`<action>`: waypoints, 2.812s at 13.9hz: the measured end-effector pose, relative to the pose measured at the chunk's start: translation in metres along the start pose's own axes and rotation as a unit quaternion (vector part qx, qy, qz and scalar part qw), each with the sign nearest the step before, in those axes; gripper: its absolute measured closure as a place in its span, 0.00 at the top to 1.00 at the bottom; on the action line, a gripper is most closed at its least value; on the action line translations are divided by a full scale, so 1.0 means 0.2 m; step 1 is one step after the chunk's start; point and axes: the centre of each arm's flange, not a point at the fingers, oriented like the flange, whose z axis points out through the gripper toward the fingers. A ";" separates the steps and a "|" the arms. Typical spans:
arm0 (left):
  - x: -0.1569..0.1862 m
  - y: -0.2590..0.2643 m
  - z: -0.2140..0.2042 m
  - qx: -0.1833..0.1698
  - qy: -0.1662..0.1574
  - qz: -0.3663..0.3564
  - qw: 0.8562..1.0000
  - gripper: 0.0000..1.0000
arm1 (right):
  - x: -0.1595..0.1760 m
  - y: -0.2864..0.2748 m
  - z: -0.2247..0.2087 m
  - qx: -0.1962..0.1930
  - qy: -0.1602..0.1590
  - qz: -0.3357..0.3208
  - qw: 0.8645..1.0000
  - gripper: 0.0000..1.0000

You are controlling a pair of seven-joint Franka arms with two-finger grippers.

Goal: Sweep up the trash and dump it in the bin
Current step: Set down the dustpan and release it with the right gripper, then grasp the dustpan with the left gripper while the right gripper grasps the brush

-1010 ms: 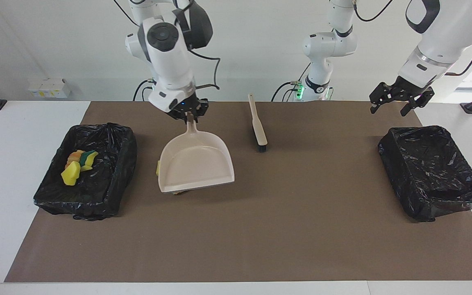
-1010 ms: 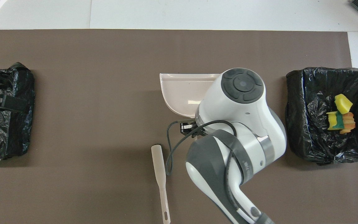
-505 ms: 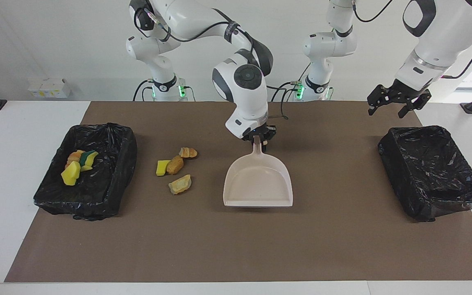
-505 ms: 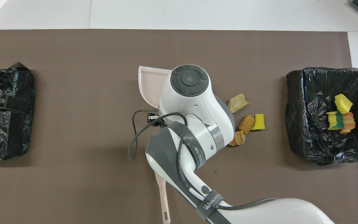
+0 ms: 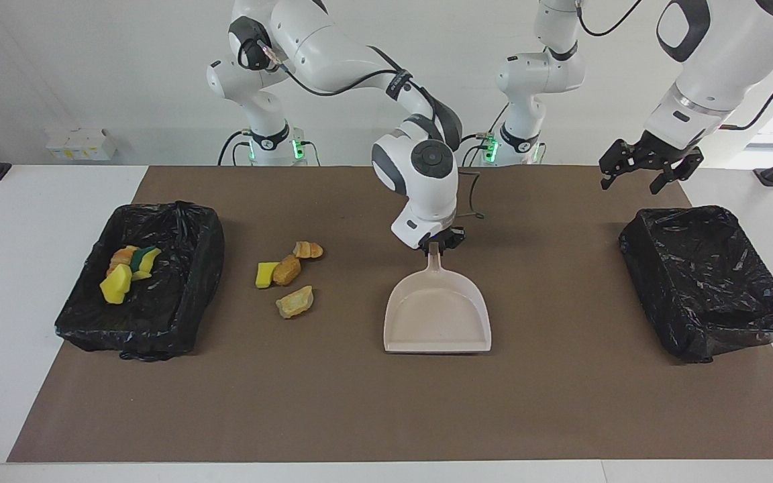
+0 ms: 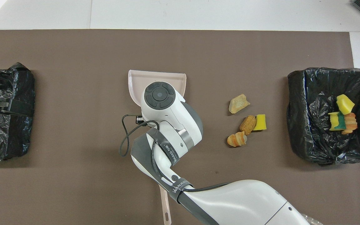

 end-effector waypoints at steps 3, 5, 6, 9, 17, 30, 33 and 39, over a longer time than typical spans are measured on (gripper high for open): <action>-0.01 0.02 0.05 0.001 0.003 0.003 1.000 1.00 | -0.07 -0.07 -0.02 -0.005 0.003 -0.016 1.000 0.71; -0.01 0.08 0.09 0.001 0.001 0.014 1.000 1.00 | -0.14 -0.07 -0.16 -0.017 -0.008 -0.024 1.000 0.93; 0.00 0.12 0.11 0.001 -0.001 0.021 1.000 1.00 | -0.17 -0.04 -0.28 -0.024 -0.018 -0.022 0.999 1.00; 0.01 0.23 0.20 0.002 0.001 0.041 0.999 1.00 | -0.29 0.09 -0.57 -0.025 -0.061 -0.018 0.998 1.00; 0.12 0.71 0.49 0.001 0.028 0.082 0.996 1.00 | -1.07 0.21 -0.23 -0.031 -0.105 -0.083 0.991 1.00; 0.01 1.55 1.27 -0.012 0.032 0.000 0.999 1.00 | -1.27 0.21 0.10 -0.015 -0.066 -0.092 0.993 0.26; -0.01 1.55 1.27 -0.013 0.033 -0.017 0.999 0.87 | -1.24 0.22 0.10 -0.014 -0.065 -0.086 0.994 0.26; -0.01 1.54 1.27 -0.014 0.033 -0.035 0.999 0.32 | -1.11 0.45 -0.20 -0.037 -0.087 -0.049 0.994 0.26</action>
